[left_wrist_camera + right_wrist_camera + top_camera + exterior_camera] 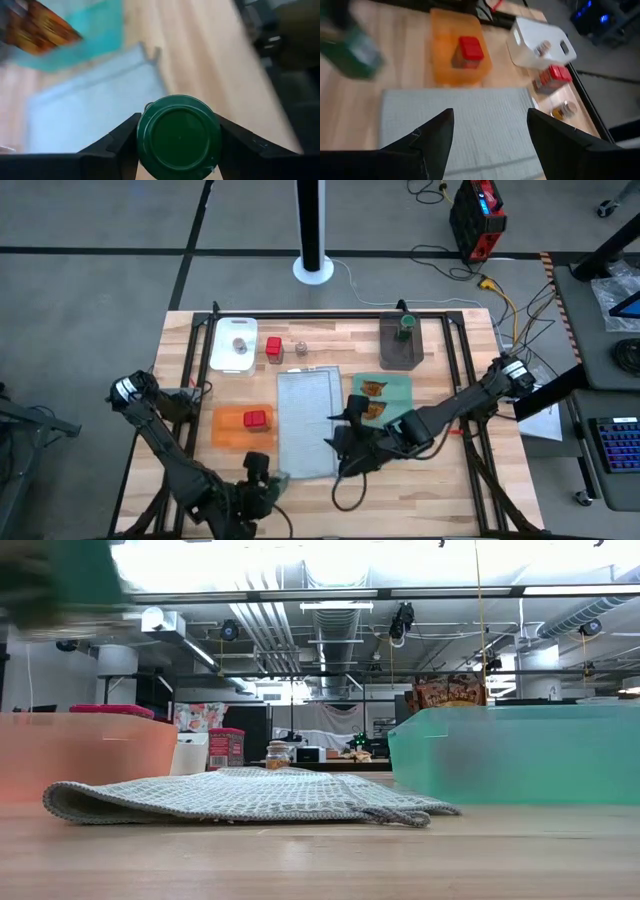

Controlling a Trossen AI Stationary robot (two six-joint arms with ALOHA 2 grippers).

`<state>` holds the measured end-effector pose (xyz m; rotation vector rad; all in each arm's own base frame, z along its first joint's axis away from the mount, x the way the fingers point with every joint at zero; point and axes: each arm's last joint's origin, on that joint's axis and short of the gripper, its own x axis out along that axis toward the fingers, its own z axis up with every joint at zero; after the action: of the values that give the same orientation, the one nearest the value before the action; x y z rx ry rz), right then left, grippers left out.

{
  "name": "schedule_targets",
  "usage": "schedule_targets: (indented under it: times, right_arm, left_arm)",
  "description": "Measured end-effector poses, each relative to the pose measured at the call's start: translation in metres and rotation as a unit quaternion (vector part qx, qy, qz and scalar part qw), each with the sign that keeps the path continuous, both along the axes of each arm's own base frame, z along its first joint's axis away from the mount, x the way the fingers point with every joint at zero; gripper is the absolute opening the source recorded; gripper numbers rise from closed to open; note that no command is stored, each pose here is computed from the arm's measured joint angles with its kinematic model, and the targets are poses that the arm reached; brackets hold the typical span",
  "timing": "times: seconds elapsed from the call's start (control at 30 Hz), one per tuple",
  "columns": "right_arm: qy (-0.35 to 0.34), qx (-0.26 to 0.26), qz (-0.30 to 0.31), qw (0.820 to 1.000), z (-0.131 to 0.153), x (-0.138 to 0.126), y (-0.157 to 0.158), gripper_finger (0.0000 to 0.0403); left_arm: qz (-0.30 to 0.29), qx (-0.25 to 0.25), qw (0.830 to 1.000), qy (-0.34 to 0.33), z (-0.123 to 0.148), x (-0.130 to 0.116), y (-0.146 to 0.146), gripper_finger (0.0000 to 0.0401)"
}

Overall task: Sort spices by type
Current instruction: Put the green seasoning bottle into the black bin

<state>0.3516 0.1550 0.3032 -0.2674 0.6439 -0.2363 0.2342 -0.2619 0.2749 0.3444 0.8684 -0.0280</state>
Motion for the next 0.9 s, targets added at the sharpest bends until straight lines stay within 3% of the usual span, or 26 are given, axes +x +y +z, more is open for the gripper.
schedule_targets:
  times: [0.17, 0.33, 0.53, 0.7, 0.9]
  right_arm:
    - [-0.015, -0.049, 0.014, 0.999, 0.003, -0.006, 0.015, 0.0247]
    - [-0.023, -0.043, 0.013, 0.999, 0.004, -0.011, 0.024, 0.0259]
    - [-0.029, -0.034, 0.016, 0.999, 0.003, -0.013, 0.029, 0.0283]
    - [-0.052, -0.035, 0.021, 0.998, -0.003, -0.001, 0.031, 0.0309]
    - [-0.063, -0.043, 0.006, 0.997, -0.011, 0.018, 0.018, 0.0339]
  left_arm:
    - [-0.014, 0.063, 0.998, -0.003, 0.008, 0.019, 0.029, 0.0184]
    - [-0.010, 0.082, 0.997, -0.013, 0.022, 0.027, 0.061, 0.0184]
    - [-0.026, 0.054, 0.994, -0.088, 0.043, 0.016, 0.086, 0.0184]
    - [0.004, 0.013, 0.989, -0.147, 0.047, 0.014, 0.108, 0.0184]
    - [0.007, -0.010, 0.990, -0.142, 0.041, 0.018, 0.122, 0.0184]
